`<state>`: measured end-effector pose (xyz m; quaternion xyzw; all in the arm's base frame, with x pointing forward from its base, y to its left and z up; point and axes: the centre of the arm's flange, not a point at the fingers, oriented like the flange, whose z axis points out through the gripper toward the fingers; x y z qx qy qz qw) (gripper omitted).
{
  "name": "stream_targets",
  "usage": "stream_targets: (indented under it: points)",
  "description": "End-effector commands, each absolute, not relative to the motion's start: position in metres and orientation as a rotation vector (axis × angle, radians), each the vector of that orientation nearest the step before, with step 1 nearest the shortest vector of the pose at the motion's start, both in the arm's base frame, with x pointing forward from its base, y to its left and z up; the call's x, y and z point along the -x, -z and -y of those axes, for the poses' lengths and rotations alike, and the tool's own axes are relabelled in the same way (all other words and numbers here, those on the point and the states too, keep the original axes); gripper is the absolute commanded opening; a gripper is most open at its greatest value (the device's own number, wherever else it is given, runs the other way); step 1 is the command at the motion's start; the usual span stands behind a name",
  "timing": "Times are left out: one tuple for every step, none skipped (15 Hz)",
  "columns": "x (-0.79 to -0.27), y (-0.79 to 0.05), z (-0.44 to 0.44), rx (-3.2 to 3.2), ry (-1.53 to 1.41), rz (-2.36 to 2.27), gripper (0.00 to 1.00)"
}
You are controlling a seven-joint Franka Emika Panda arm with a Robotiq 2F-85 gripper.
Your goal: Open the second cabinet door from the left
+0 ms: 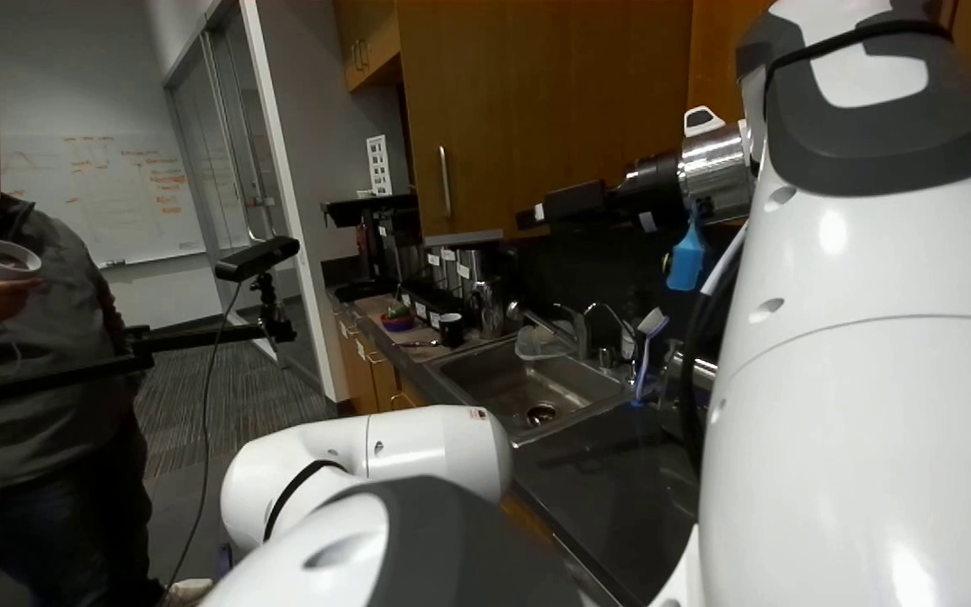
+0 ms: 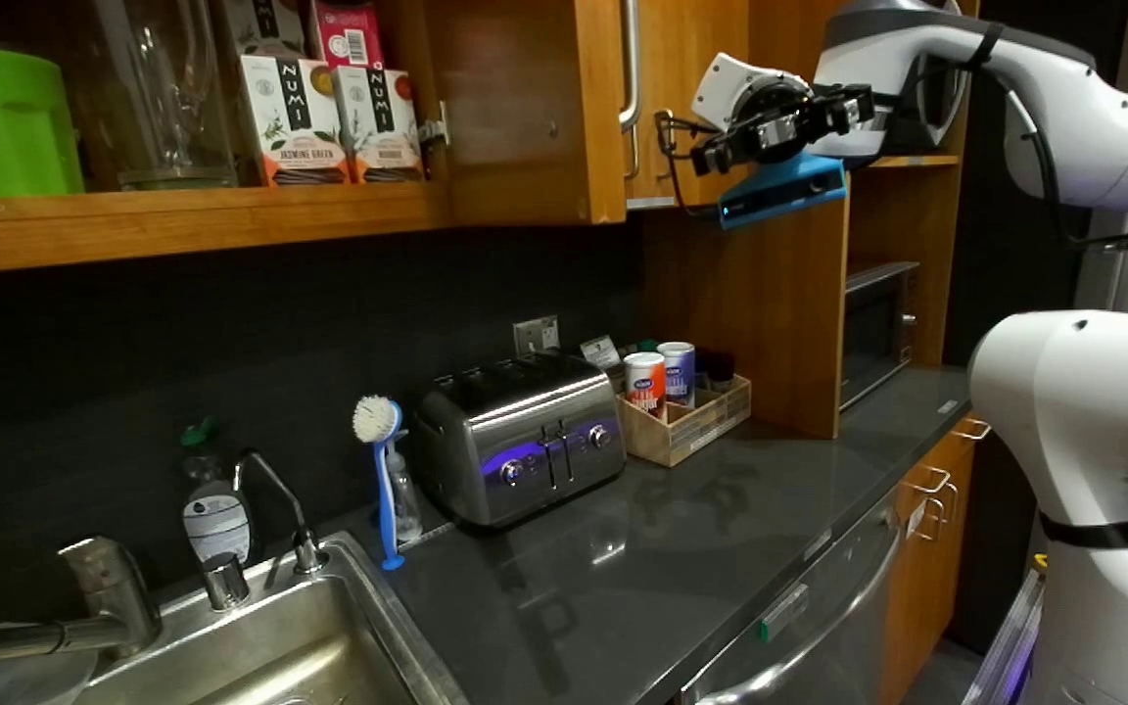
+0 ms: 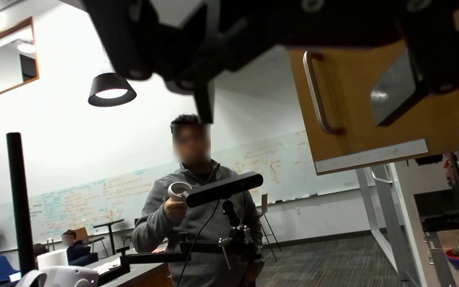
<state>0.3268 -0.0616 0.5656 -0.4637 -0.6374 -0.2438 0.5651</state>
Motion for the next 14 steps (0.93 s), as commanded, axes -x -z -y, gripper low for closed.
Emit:
stream_targets:
  points:
    - [-0.326, -0.563, 0.055, 1.085, 0.574, 1.51, 1.0]
    - [-0.324, -0.562, 0.052, 1.098, 0.576, 1.515, 1.0]
    - [-0.324, -0.56, 0.049, 1.114, 0.576, 1.521, 1.0]
    - [-0.323, -0.559, 0.045, 1.133, 0.574, 1.53, 1.0]
    - [-0.322, -0.557, 0.042, 1.139, 0.568, 1.534, 1.0]
    - [-0.321, -0.555, 0.039, 1.151, 0.565, 1.536, 1.0]
    - [-0.321, -0.553, 0.037, 1.156, 0.564, 1.537, 1.0]
    - [-0.321, -0.551, 0.035, 1.17, 0.568, 1.536, 1.0]
    - [-0.32, -0.55, 0.033, 1.185, 0.571, 1.536, 1.0]
    - [-0.32, -0.548, 0.03, 1.203, 0.575, 1.537, 1.0]
    - [-0.32, -0.547, 0.029, 1.219, 0.582, 1.535, 1.0]
    - [-0.32, -0.546, 0.028, 1.228, 0.588, 1.535, 1.0]
    - [-0.32, -0.544, 0.027, 1.246, 0.594, 1.536, 1.0]
    - [-0.319, -0.544, 0.026, 1.257, 0.602, 1.536, 1.0]
